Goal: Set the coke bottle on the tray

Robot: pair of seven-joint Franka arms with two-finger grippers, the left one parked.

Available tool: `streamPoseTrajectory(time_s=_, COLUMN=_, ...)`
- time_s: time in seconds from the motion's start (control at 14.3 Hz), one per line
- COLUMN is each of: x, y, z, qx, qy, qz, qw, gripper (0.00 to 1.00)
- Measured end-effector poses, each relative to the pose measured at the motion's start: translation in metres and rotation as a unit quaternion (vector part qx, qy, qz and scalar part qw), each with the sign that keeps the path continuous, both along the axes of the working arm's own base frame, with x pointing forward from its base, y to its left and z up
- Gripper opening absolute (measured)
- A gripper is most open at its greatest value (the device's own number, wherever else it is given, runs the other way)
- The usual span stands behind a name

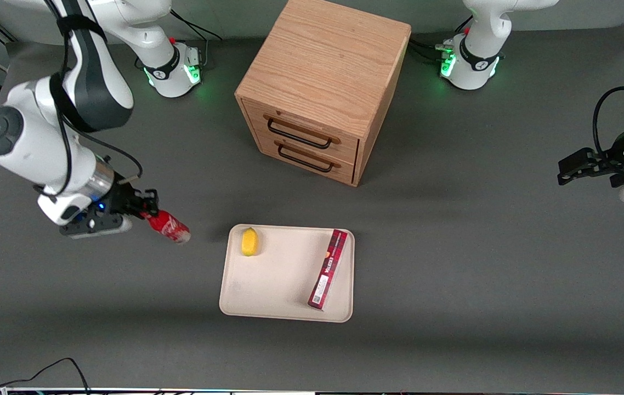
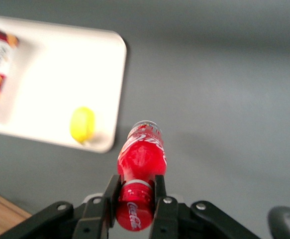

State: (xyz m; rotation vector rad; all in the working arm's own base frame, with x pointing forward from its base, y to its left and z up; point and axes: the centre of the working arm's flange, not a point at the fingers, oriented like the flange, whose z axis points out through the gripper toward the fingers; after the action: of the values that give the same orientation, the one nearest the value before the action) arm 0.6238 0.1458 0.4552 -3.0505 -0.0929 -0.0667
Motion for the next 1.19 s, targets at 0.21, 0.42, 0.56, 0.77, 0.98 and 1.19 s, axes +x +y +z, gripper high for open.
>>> streamPoseTrajectory(time_s=0.21, x=0.042, y=0.058, z=-0.028, qx=0.005, qy=-0.001, qz=-0.025, qw=0.9997, gripper=0.31)
streamPoseTrajectory(time_s=0.42, x=0.059, y=0.11, z=-0.074, qx=-0.002, qy=0.012, qz=-0.044, qw=0.999, gripper=0.31)
streamPoseTrajectory(time_s=0.56, x=0.068, y=0.119, z=-0.1, qx=-0.007, qy=0.016, qz=-0.048, qw=0.9987, gripper=0.31)
streamPoseTrajectory(time_s=0.77, x=0.082, y=0.112, z=-0.124, qx=-0.01, qy=0.007, qz=-0.057, qw=0.9983, gripper=0.31)
streamPoseTrajectory(time_s=0.98, x=0.087, y=0.111, z=-0.126, qx=-0.007, qy=-0.003, qz=-0.059, qw=0.9982, gripper=0.31)
streamPoseTrajectory(time_s=1.19, x=0.091, y=0.112, z=-0.126, qx=-0.001, qy=-0.019, qz=-0.06, qw=0.998, gripper=0.55)
